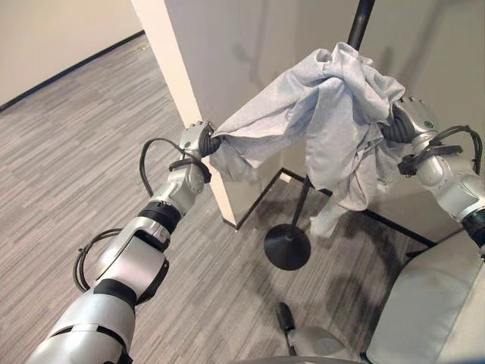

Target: Hang the clothes on the sofa on the clothes rack.

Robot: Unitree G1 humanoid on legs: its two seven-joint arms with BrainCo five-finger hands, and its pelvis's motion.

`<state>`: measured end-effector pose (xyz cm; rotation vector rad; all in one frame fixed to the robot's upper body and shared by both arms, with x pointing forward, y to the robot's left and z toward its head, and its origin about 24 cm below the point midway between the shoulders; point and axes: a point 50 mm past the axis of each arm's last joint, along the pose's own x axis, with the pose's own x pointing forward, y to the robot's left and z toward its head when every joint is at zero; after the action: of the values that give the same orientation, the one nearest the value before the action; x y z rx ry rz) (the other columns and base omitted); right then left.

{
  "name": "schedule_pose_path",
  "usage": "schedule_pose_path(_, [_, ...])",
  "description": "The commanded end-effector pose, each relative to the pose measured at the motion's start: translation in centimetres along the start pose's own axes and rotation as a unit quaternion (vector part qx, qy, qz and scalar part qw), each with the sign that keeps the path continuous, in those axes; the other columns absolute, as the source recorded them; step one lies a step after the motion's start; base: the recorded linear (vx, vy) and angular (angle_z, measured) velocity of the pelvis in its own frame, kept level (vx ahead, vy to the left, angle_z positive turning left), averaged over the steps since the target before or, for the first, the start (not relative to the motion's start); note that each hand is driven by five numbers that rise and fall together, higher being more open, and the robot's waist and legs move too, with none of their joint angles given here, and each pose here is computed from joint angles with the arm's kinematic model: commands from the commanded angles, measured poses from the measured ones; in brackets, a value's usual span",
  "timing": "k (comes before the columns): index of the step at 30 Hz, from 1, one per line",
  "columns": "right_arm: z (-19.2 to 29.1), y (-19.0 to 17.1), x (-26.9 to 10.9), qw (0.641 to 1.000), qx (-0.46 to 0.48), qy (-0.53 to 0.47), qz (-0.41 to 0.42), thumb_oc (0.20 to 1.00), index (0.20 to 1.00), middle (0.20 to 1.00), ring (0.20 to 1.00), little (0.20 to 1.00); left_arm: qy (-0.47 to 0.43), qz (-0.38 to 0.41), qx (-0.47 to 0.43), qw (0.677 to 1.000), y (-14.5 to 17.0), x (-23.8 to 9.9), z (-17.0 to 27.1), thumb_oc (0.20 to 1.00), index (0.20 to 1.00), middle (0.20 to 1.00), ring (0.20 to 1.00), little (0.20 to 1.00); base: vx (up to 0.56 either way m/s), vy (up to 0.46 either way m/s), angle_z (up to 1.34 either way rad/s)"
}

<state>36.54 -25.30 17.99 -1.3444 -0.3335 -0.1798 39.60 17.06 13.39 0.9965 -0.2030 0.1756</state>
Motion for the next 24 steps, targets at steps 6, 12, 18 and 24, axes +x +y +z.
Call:
schedule_pose_path(6, [-4.6,7.0,-5.8,0.984,0.003,0.131,0.12,0.2,0.2,0.2,0.2,0.2,0.071,0.047,-0.182,0.98,-0.3,-2.2,-2.1,1.0,1.0,1.0,1.0,1.0,0.04,-0.026,0.03])
schedule_pose_path(12, [-3.3,11.3,-9.9,0.974,0.034,0.12,0.191,0.2,0.2,0.2,0.2,0.2,0.14,-0.027,-0.436,0.888,-5.9,-6.9,-1.4,1.0,1.0,1.0,1.0,1.0,0.03,0.008,0.09])
schedule_pose_path(18, [-2.0,11.2,-10.7,0.971,0.129,0.131,0.151,1.0,1.0,1.0,1.0,1.0,0.277,-0.07,-0.47,0.835,-9.7,-14.3,-7.6,1.0,1.0,1.0,1.0,1.0,0.02,-0.049,-0.02])
schedule_pose_path(24, [-2.2,10.0,-11.0,0.964,0.189,0.158,0.1,1.0,1.0,1.0,1.0,1.0,0.433,-0.047,-0.392,0.81,-10.2,-22.3,-14.8,1.0,1.0,1.0,1.0,1.0,-0.03,-0.007,-0.73])
